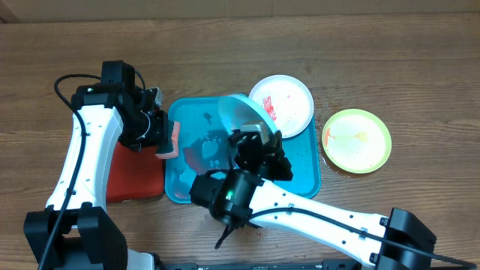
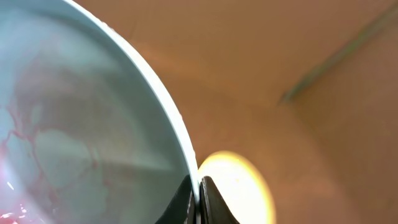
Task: Clean dirty plates on tray and stack at the side
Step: 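Lift the light-blue plate with the right gripper and carry it right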
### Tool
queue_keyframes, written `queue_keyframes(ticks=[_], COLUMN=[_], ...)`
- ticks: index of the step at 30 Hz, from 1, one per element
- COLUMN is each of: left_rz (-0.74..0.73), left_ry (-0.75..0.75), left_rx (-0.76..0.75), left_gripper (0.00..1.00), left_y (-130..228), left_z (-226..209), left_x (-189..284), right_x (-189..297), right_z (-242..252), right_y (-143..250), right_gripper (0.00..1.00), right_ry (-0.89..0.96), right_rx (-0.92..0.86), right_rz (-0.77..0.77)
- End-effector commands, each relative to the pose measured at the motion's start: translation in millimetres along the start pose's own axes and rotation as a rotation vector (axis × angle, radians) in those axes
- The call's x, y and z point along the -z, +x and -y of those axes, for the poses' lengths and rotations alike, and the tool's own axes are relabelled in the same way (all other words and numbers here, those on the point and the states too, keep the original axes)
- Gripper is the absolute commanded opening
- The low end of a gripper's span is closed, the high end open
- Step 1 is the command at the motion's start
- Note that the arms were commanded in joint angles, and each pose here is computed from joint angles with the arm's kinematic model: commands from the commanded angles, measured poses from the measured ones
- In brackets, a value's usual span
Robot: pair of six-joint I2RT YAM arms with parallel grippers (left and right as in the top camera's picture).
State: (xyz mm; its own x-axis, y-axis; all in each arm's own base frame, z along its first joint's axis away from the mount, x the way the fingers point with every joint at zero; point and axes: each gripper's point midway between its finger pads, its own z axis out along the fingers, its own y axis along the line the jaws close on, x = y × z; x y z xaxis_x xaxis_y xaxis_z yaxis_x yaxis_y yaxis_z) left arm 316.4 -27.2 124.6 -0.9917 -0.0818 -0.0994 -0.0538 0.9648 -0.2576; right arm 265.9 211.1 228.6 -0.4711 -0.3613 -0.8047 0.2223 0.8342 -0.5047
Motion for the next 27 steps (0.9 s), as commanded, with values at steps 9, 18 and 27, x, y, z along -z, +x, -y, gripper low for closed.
queue_keyframes(ticks=[9,18,27], left_rz=[0.007,0.005,0.005], left_ry=[0.022,0.022,0.022], left_rx=[0.022,0.023,0.022], left_gripper=[0.04,0.04,0.04], left_y=[-1.3,-0.8,-0.7], left_z=[2.6,2.6,2.8], left_x=[1.7,1.7,1.6], right_x=[-2.5,-64.4,-164.1], right_z=[-85.2,-49.5,67.6], right_y=[89.3,37.8,86.2], right_gripper=[0.04,0.04,0.04], right_ry=[-0.499,-0.835,-0.583], right_rx=[-0.107,-0.410,-0.776], right_rz=[-0.718,-0.847,-1.019])
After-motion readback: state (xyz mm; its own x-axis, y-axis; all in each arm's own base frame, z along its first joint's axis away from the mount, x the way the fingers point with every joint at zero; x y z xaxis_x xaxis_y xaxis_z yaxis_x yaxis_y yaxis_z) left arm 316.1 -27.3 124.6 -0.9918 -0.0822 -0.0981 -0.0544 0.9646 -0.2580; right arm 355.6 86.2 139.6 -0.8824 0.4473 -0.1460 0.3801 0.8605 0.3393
